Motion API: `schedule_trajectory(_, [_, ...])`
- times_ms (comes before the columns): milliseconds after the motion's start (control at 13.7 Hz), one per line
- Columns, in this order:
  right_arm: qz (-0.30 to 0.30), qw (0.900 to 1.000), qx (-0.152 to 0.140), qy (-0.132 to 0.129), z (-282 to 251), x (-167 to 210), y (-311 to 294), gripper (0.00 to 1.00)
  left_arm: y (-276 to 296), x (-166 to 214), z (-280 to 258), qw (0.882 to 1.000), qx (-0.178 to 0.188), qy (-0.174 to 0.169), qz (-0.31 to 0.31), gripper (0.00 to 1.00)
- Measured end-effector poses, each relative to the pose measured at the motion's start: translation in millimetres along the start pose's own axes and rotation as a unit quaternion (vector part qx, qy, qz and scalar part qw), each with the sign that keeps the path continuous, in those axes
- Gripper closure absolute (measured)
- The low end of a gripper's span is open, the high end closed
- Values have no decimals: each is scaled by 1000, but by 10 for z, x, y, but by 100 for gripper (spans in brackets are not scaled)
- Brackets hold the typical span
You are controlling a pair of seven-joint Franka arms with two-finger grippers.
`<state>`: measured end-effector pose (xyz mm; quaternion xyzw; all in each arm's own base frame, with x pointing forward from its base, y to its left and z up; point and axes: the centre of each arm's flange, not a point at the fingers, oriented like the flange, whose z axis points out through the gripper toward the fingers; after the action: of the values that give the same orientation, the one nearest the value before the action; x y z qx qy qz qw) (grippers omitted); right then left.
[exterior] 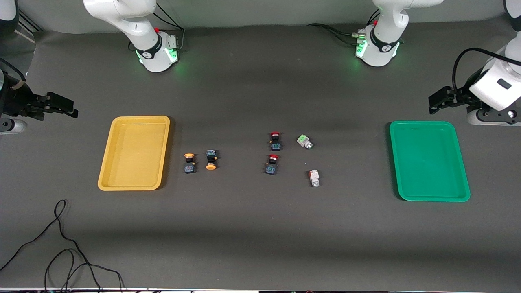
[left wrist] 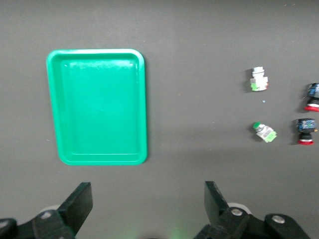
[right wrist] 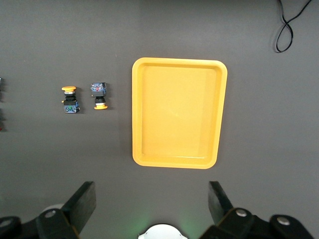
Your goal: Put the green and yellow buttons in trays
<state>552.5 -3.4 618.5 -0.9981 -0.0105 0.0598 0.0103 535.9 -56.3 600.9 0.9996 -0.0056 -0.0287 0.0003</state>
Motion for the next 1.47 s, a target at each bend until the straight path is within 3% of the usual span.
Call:
schedule_trajectory(293, [0,1000,0,0,4,0,0,0,617,-88,40,999,-3,-4,-45,0])
schedule_trajectory(513, [4,1000,0,-1,7,0,-1,0,1412,-226,127,993,-7,2,-117,0])
schedule_trajectory(733, [19,1000,-1,-1,12,2,-99,0,2322,-454,342,976,-9,5,-217,0])
schedule_trajectory(952, [28,1000,-8,-11,115,12,-639,0,2925,-688,520,954,-11,6,-300,0])
schedule_trajectory(1099, [22,999,-15,-24,284,53,-1020,0,3148,-815,598,948,-11,5,-318,1])
schedule_trajectory(1465, [3,999,-22,-41,991,348,-1651,0,3104,-727,1056,942,-18,10,-336,1])
